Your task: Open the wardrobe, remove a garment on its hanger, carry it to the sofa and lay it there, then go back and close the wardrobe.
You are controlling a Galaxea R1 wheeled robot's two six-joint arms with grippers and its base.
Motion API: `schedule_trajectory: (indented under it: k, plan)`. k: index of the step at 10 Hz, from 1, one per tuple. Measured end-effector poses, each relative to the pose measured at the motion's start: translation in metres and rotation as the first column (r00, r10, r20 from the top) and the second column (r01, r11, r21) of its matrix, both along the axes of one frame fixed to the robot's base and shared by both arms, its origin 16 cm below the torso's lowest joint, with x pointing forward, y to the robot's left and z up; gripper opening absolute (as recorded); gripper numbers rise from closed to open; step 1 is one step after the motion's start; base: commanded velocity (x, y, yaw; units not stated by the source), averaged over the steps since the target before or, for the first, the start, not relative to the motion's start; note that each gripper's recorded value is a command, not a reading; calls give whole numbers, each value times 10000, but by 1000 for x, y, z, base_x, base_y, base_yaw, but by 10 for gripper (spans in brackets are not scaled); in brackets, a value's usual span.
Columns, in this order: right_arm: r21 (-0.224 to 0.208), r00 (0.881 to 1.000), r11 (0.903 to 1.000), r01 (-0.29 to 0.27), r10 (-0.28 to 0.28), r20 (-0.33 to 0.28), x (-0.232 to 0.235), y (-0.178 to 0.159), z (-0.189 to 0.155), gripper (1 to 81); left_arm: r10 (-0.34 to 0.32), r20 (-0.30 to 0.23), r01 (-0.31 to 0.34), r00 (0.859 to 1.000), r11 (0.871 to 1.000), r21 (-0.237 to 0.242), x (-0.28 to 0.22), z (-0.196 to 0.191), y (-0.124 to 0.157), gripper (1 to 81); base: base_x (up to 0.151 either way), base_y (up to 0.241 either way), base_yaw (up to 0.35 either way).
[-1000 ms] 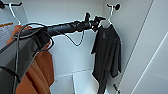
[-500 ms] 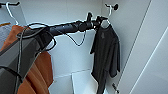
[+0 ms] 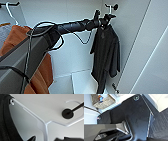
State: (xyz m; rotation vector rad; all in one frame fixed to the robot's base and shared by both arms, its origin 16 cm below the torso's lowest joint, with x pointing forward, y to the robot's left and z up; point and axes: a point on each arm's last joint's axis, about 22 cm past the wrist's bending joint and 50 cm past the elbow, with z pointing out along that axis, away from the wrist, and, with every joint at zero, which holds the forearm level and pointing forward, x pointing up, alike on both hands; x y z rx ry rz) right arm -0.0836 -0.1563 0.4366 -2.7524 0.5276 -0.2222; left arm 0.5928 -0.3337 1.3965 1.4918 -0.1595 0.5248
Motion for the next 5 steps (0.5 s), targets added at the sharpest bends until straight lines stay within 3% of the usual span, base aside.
schedule_trajectory:
  k: [2, 5]
  plan:
    - [27, 10000, 10000, 25, -25, -18, -1, 2, 0, 811, 74, 309, -74, 9995, 10000, -14, 0, 2, -6, 811, 0, 0, 0]
    - [61, 9998, 9999, 116, -115, -188, -14, 6, 1, 811, -501, 719, 526, 9962, 9981, -331, -32, 15, -23, 811, 0, 0, 0]
